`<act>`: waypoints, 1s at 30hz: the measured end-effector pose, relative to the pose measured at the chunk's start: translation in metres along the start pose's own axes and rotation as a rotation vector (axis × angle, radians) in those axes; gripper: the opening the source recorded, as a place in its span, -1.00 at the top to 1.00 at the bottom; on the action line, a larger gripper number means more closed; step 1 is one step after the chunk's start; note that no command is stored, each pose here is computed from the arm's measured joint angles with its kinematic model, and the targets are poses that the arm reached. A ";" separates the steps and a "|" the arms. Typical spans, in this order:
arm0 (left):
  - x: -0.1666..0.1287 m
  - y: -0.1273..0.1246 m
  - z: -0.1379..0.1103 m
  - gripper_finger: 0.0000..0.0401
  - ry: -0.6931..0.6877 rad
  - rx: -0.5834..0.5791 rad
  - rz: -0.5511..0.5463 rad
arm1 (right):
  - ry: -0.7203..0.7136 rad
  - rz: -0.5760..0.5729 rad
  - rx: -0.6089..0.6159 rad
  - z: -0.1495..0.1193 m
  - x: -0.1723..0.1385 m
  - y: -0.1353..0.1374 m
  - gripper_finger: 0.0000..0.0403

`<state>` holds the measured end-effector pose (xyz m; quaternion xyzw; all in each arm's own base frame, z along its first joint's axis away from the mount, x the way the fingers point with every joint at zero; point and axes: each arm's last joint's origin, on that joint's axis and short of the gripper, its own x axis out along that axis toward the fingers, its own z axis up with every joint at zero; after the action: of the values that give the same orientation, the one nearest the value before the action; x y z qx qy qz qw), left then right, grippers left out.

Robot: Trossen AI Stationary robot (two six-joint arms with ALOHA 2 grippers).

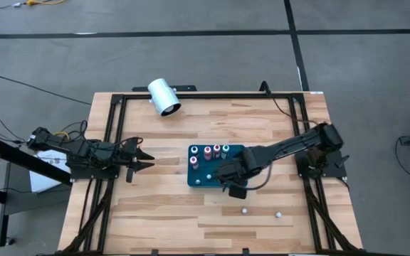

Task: Pick & Place food coloring
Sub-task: Put the small dark green food coloring bottle into the blue bin

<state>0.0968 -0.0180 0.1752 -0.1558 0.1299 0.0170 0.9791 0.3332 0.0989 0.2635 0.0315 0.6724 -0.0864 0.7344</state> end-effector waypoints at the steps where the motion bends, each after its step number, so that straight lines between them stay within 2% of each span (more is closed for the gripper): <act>1: 0.000 0.000 0.000 0.39 0.001 -0.006 0.001 | -0.014 0.008 0.016 -0.006 -0.001 -0.001 0.41; 6: 0.000 0.000 0.001 0.39 -0.008 -0.013 0.000 | -0.090 0.060 0.078 -0.040 -0.006 -0.001 0.41; 14: 0.000 -0.001 0.003 0.39 -0.031 -0.014 -0.004 | -0.102 0.104 0.145 -0.105 -0.013 0.008 0.41; 20: 0.000 -0.001 0.003 0.39 -0.032 -0.031 -0.003 | -0.088 0.111 0.106 -0.145 -0.012 0.022 0.41; 26: 0.000 -0.001 0.003 0.39 -0.032 -0.058 -0.001 | -0.075 0.112 -0.009 -0.172 -0.010 0.039 0.41; 30: 0.000 -0.001 0.003 0.39 -0.032 -0.058 -0.001 | -0.054 0.104 -0.026 -0.190 -0.005 0.048 0.41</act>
<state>0.0973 -0.0177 0.1781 -0.1841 0.1135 0.0226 0.9761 0.1541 0.1776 0.2470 0.0545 0.6509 -0.0405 0.7561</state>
